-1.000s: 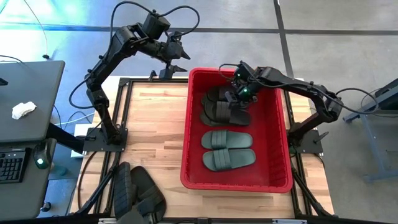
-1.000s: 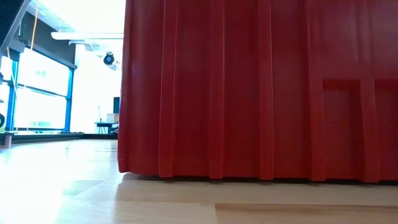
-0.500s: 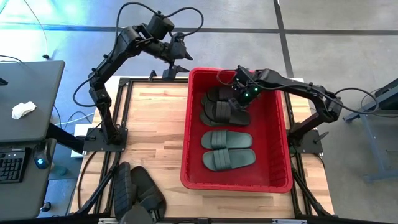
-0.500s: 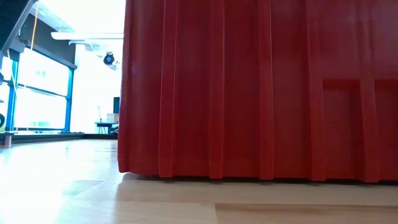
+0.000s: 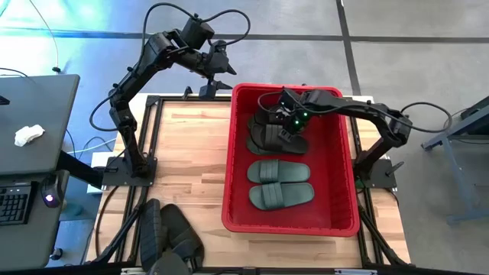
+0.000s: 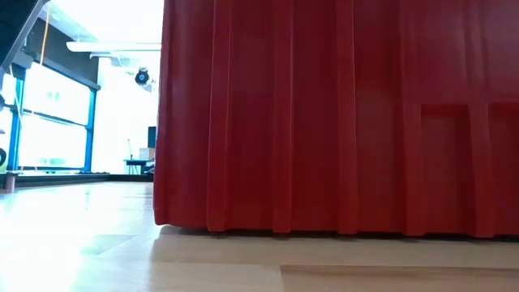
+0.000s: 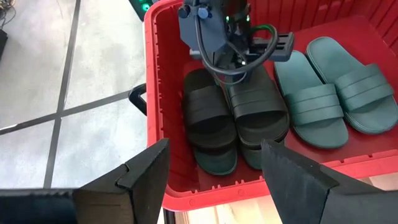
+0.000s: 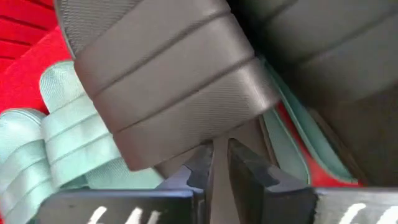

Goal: Pick and place slides into bin
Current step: Put the black slide into the red container

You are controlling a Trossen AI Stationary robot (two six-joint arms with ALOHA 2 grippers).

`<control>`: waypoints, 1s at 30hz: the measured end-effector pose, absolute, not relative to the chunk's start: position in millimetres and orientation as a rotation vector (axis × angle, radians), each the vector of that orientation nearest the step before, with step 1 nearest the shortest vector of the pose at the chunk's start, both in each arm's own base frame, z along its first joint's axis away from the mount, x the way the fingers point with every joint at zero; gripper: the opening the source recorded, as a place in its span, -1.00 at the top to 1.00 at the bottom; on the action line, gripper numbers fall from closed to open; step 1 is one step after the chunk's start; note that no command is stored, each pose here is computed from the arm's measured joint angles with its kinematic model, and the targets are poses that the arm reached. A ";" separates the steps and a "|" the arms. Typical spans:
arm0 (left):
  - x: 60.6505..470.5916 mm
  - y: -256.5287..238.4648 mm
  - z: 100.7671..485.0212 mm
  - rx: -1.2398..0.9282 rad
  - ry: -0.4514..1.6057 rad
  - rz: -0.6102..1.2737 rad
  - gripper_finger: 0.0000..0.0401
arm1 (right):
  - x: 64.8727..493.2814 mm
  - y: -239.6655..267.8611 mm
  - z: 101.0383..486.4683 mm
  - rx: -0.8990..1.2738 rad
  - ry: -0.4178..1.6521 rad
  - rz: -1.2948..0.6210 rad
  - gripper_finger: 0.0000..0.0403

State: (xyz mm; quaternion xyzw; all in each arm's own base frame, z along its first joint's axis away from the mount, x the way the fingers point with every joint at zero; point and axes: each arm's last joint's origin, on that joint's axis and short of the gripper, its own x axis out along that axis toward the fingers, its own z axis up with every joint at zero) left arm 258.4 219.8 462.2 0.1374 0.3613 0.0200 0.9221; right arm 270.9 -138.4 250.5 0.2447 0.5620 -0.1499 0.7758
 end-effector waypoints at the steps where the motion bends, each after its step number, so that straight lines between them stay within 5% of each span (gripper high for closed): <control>1: 258.4 219.8 462.2 0.282 0.742 0.041 -0.17 | 272.3 -139.2 249.5 0.520 1.211 -0.319 0.82; 17: 258.9 220.5 463.1 0.288 0.732 0.047 -0.17 | 276.5 -146.0 245.3 0.329 1.225 -0.349 0.84; 30: 259.5 220.9 463.8 0.294 0.725 0.051 -0.17 | 247.1 -145.9 263.3 0.392 1.291 -0.515 0.84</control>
